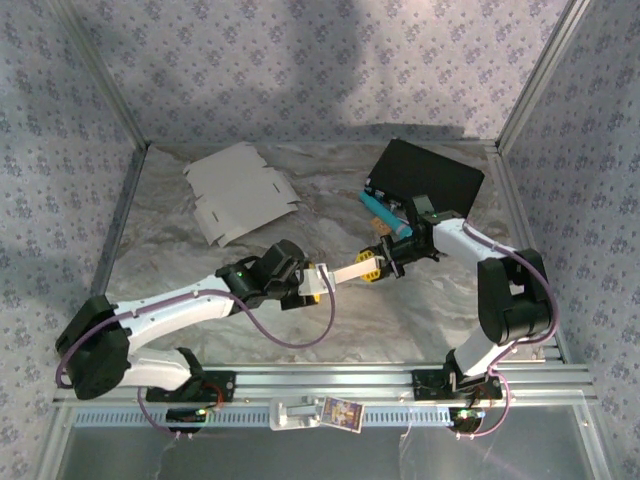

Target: Fold the paper box

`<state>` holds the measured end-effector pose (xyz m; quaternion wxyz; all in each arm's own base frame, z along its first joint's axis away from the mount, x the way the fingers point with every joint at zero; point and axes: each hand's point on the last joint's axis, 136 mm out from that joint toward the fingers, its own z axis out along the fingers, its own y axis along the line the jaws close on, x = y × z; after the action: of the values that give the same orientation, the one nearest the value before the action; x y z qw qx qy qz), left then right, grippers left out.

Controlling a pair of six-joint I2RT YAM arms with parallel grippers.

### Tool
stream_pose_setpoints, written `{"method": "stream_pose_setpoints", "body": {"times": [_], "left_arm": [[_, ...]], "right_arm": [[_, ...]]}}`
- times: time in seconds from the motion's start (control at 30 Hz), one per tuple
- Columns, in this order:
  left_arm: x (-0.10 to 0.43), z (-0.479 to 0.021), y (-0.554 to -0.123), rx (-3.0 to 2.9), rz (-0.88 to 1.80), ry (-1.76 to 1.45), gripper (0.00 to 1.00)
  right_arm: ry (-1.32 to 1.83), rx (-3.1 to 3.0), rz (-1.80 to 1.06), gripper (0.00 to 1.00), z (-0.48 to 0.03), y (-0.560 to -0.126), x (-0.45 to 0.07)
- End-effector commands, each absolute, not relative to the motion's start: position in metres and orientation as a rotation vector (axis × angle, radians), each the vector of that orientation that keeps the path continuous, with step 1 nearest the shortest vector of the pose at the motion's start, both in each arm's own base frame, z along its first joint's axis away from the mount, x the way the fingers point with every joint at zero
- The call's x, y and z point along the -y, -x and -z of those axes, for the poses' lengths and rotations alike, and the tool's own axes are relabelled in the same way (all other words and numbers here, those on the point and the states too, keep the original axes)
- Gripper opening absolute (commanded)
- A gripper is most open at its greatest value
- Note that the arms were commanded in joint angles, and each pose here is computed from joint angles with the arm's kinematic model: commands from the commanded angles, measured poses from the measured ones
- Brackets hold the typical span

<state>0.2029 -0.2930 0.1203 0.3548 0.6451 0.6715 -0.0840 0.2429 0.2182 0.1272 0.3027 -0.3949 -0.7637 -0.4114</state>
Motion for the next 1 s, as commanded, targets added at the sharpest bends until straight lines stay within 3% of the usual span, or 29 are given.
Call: {"method": "stream_pose_setpoints", "body": {"times": [0.0, 0.13, 0.33, 0.6, 0.87, 0.97], "left_arm": [[0.303, -0.138, -0.203, -1.697, 0.259, -1.648, 0.45], [0.3, -0.134, -0.195, -1.733, 0.287, -1.685, 0.33], [0.297, -0.134, -0.186, -1.77, 0.323, -1.718, 0.31], [0.29, -0.138, -0.178, -1.848, 0.328, -1.769, 0.3], [0.264, -0.136, -0.171, -2.03, 0.267, -1.757, 0.28], [0.256, -0.13, -0.17, -2.121, 0.231, -1.742, 0.28]], "right_arm": [[1.081, 2.011, 1.054, 0.32, -0.124, -0.235, -0.212], [1.084, 2.015, 1.05, 0.36, -0.12, -0.234, -0.211], [1.095, 2.01, 1.04, 0.41, -0.115, -0.23, -0.208], [1.12, 2.165, 1.045, 0.61, -0.121, -0.237, -0.183], [1.297, 2.58, 1.005, 0.65, -0.153, -0.244, -0.116], [1.323, 2.767, 0.952, 0.61, -0.161, -0.236, -0.106]]}}
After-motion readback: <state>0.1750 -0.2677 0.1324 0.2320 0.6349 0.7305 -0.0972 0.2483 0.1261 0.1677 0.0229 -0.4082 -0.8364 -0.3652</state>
